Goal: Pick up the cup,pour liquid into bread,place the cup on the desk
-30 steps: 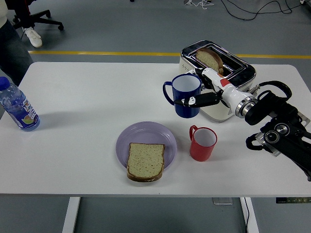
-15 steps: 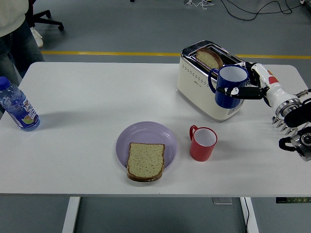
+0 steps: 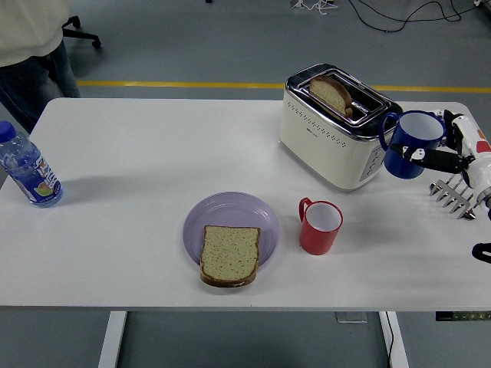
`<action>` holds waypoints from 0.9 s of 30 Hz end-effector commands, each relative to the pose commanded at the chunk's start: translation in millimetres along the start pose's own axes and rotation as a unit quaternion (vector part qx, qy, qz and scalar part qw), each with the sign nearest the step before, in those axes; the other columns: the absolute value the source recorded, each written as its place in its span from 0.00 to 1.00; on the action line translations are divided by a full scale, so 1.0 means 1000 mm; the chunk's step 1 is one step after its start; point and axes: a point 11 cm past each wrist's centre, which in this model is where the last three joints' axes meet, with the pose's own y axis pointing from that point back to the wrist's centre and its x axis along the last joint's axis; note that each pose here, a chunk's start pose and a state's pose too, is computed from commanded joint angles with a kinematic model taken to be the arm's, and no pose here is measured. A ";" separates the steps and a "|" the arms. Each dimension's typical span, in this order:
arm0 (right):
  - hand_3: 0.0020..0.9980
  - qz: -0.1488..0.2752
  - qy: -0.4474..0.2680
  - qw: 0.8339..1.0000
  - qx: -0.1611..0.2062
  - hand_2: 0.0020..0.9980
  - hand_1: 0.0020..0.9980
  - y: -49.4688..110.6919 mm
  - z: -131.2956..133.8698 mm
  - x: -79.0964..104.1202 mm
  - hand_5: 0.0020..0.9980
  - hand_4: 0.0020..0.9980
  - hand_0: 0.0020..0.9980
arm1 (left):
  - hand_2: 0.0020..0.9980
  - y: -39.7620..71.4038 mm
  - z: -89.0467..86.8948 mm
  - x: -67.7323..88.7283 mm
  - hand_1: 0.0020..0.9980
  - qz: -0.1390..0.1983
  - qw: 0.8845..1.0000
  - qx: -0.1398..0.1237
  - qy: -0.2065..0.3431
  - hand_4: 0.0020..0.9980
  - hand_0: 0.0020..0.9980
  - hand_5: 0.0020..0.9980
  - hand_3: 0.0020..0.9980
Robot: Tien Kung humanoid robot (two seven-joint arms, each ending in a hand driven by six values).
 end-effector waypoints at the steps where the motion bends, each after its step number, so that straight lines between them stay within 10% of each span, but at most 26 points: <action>1: 0.47 0.007 -0.008 1.000 0.001 0.40 0.21 0.003 0.004 0.003 0.00 0.64 0.29 | 0.68 0.000 0.000 0.000 0.66 0.000 1.000 0.000 0.000 0.39 0.65 1.00 0.57; 13: 0.47 0.081 -0.051 0.995 0.015 0.42 0.30 0.032 0.038 0.020 0.00 0.65 0.39 | 0.68 0.000 0.001 0.000 0.66 0.000 1.000 -0.001 -0.003 0.39 0.64 1.00 0.57; 27: 0.47 0.128 -0.050 0.990 0.012 0.41 0.30 0.057 0.084 -0.003 0.00 0.68 0.42 | 0.68 0.000 0.001 0.000 0.66 0.000 1.000 -0.001 -0.007 0.39 0.64 1.00 0.57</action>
